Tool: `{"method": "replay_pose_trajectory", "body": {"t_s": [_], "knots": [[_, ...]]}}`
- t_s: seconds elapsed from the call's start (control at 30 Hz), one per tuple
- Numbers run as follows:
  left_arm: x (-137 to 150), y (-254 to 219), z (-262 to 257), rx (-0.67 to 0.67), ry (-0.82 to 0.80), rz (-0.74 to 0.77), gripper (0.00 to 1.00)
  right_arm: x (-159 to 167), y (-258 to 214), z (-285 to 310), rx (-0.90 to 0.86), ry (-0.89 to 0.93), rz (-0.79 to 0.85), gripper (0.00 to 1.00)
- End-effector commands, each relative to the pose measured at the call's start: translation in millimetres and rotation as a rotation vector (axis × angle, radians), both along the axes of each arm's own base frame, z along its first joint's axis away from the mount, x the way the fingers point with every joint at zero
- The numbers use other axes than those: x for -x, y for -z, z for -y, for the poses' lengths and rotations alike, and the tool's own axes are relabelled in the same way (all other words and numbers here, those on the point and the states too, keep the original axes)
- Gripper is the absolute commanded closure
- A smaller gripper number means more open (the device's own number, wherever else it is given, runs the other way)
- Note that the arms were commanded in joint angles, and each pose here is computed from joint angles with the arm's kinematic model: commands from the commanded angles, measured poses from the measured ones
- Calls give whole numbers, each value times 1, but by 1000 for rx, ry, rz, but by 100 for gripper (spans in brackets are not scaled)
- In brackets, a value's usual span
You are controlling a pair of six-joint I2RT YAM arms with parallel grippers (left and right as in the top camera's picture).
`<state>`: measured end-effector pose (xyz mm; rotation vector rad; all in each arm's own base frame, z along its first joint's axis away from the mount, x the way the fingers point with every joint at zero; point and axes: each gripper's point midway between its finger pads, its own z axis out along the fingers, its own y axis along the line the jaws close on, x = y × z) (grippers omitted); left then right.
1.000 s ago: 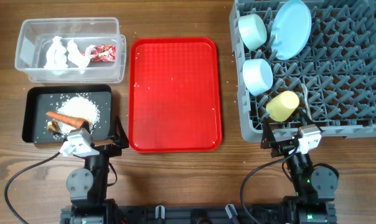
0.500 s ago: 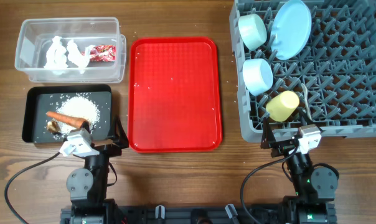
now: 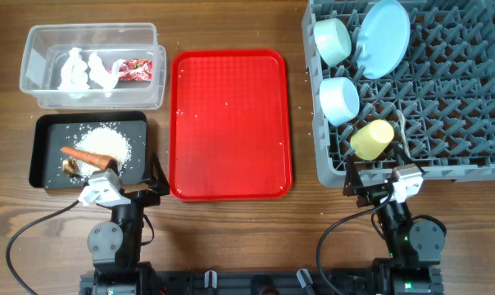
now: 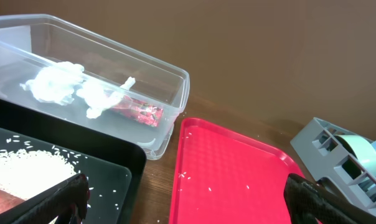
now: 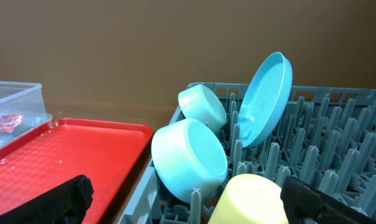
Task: Sort waste into correct bins and load items into the dishwasher rack
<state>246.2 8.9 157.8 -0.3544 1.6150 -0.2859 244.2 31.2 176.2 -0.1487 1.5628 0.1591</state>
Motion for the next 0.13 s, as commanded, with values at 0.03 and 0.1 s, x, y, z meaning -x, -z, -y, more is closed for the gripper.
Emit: {"method": "replay_pose_trajectory", "body": {"t_s": [0.03, 0.1], "knots": [[0, 1, -1, -12, -1, 1, 0, 0, -2, 0, 1, 4, 12, 0], [0, 1, -1, -12, -1, 1, 0, 0, -2, 0, 1, 5, 12, 0]]}}
